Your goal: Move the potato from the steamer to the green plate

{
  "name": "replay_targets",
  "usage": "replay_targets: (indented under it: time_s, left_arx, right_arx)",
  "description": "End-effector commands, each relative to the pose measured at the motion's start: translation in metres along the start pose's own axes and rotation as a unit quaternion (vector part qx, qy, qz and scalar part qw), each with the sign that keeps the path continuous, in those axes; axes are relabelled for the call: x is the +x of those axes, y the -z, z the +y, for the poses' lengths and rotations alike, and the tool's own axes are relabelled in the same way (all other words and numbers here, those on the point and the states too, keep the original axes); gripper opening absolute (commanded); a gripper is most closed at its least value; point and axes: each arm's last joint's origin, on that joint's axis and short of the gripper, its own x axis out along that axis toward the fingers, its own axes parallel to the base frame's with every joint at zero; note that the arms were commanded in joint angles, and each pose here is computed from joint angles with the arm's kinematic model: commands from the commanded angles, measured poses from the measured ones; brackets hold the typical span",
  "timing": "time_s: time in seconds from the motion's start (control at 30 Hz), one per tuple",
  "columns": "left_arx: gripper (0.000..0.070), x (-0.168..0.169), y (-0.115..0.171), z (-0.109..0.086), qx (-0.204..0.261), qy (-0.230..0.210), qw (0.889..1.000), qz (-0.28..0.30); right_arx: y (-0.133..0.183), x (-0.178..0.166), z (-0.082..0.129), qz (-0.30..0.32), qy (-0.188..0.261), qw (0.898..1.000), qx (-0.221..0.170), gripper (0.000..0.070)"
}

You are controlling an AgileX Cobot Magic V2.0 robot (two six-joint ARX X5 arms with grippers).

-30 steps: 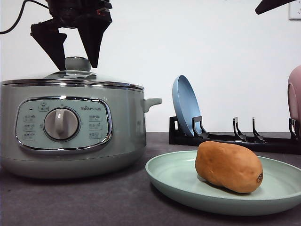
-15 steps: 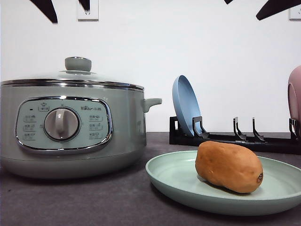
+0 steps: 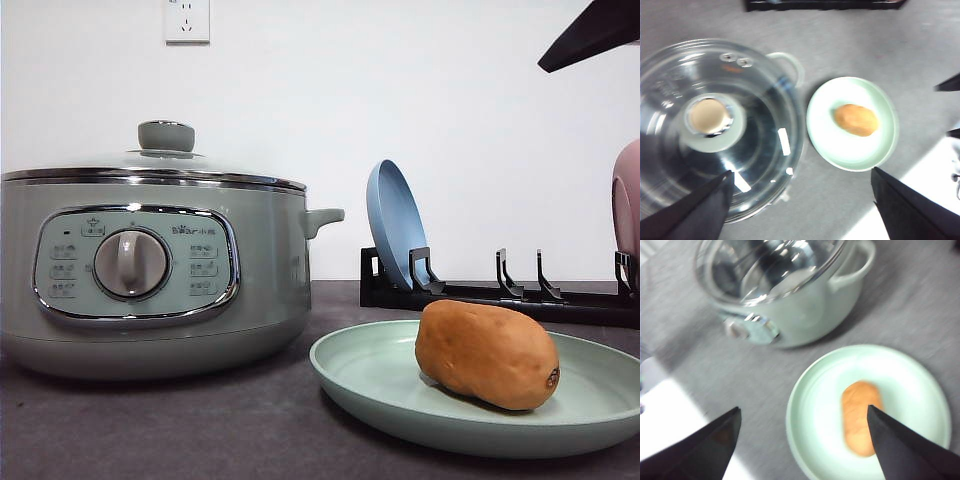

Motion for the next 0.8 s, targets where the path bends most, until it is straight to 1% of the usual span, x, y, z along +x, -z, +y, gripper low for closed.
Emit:
replay_targets:
  time_s: [0.0, 0.2, 0.27, 0.3, 0.33, 0.37, 0.4, 0.43, 0.47, 0.5, 0.77]
  left_arx:
    - [0.0550, -0.0051, 0.0001, -0.0034, 0.001, 0.004, 1.000, 0.003]
    - [0.0548, -0.0056, 0.0004, -0.0038, 0.002, 0.004, 1.000, 0.002]
    - [0.0537, -0.0056, 0.0004, -0.0038, 0.002, 0.004, 1.000, 0.003]
    - [0.0506, -0.0056, 0.0004, -0.0038, 0.002, 0.004, 1.000, 0.003]
    - [0.0442, -0.0056, 0.0004, -0.0038, 0.002, 0.004, 1.000, 0.003]
    - [0.0354, -0.0056, 0.0004, -0.0038, 0.002, 0.004, 1.000, 0.003]
    - [0.0248, -0.0056, 0.0004, -0.0039, 0.002, 0.005, 1.000, 0.003]
    - [0.0124, -0.0056, 0.0004, -0.0039, 0.002, 0.005, 1.000, 0.003]
    - [0.0027, -0.0056, 0.0004, -0.0038, 0.002, 0.004, 1.000, 0.003]
    - [0.0002, -0.0056, 0.0004, -0.0038, 0.002, 0.004, 1.000, 0.002]
    - [0.0003, -0.0056, 0.0003, -0.0038, 0.002, 0.004, 1.000, 0.002]
  right_arx:
    - [-0.0026, -0.0016, 0.0020, -0.001, -0.004, 1.000, 0.004, 0.0508]
    - [-0.0011, -0.0017, 0.0018, 0.007, -0.003, 1.000, 0.007, 0.0508]
    - [-0.0011, -0.0017, 0.0018, 0.007, -0.003, 1.000, 0.007, 0.0507]
    - [-0.0011, -0.0017, 0.0018, 0.007, -0.003, 1.000, 0.007, 0.0507]
    - [-0.0011, -0.0017, 0.0018, 0.007, -0.003, 1.000, 0.007, 0.0487]
    - [-0.0010, -0.0017, 0.0018, 0.007, -0.003, 1.000, 0.007, 0.0423]
    - [-0.0010, -0.0017, 0.0017, 0.007, -0.003, 1.000, 0.007, 0.0313]
    - [-0.0010, -0.0017, 0.0017, 0.007, -0.002, 1.000, 0.006, 0.0173]
    - [-0.0010, -0.0017, 0.0016, 0.007, -0.002, 1.000, 0.005, 0.0043]
    - [-0.0010, -0.0017, 0.0016, 0.007, -0.002, 1.000, 0.003, 0.0002]
    - [-0.0014, -0.0017, 0.0017, 0.005, -0.002, 1.000, 0.001, 0.0000]
